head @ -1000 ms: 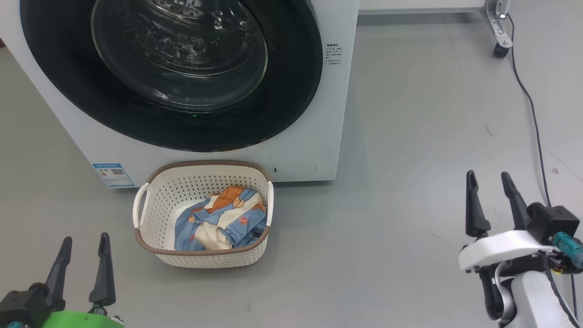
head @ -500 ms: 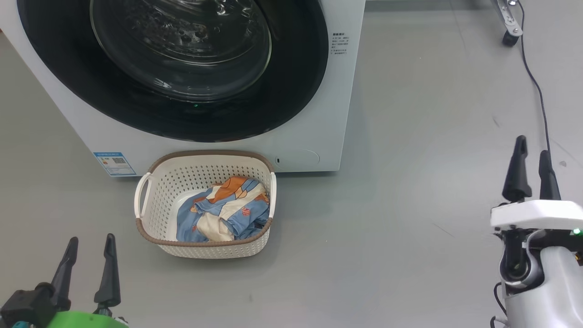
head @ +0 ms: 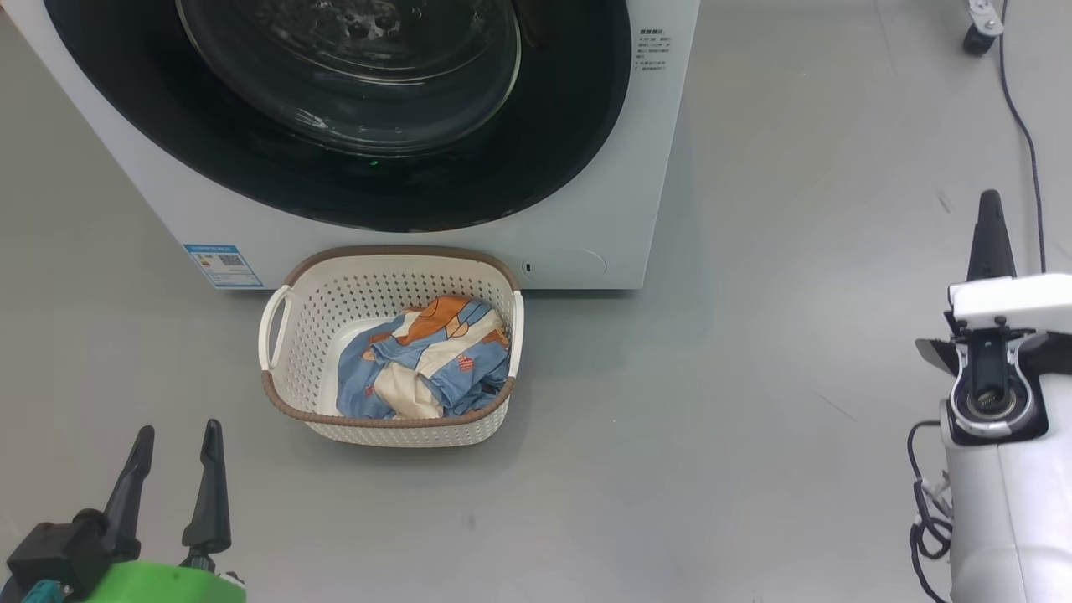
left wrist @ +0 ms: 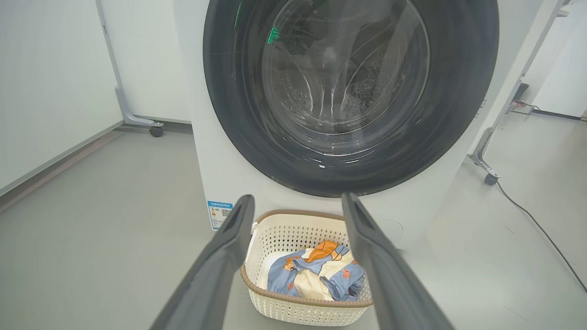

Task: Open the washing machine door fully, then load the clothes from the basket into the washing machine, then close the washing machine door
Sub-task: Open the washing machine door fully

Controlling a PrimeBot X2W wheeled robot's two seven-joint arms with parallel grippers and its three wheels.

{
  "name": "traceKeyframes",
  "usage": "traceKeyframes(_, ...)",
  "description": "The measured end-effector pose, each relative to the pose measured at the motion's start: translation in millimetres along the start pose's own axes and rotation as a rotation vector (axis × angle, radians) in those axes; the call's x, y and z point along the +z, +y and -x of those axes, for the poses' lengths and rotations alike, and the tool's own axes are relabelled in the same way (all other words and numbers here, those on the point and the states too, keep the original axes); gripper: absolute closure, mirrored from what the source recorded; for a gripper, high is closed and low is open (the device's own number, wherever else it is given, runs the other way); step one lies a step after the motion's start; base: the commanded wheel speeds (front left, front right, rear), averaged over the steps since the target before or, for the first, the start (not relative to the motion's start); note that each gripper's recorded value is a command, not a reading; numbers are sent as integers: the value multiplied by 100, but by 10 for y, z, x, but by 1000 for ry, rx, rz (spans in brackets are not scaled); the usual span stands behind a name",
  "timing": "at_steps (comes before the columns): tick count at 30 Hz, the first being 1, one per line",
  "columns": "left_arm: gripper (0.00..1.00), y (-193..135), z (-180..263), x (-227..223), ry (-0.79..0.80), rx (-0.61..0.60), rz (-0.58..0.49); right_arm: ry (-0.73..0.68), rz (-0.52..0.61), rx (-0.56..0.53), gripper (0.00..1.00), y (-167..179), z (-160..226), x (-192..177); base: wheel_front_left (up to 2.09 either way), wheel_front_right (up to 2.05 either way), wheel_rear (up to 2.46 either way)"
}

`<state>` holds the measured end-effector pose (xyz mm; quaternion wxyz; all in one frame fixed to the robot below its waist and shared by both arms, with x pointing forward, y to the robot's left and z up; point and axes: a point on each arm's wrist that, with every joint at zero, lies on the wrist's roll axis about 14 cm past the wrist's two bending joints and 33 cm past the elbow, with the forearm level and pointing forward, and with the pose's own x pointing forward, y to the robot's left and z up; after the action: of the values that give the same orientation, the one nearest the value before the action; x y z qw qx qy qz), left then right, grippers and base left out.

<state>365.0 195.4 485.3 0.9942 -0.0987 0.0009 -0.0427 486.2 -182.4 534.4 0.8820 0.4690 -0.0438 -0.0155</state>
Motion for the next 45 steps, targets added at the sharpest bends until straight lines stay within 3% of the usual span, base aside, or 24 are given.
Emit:
traceKeyframes(15, 0, 48, -117, 46, -14, 9, -7, 257, -220, 33, 100, 345, -462, -364, 0, 0, 0)
traceKeyframes(22, 0, 83, -180, 37, -14, 18, -9, 337, -241, 56, 100, 470, -686, -362, 0, 0, 0)
traceKeyframes(33, 0, 70, -353, 28, -21, 12, 0, 371, -263, 217, 100, 1045, -1115, -186, 0, 0, 0)
traceKeyframes(45, 0, 63, -513, -48, -14, 17, 22, 506, -277, 282, 100, 1282, -1335, -582, 0, 0, 0)
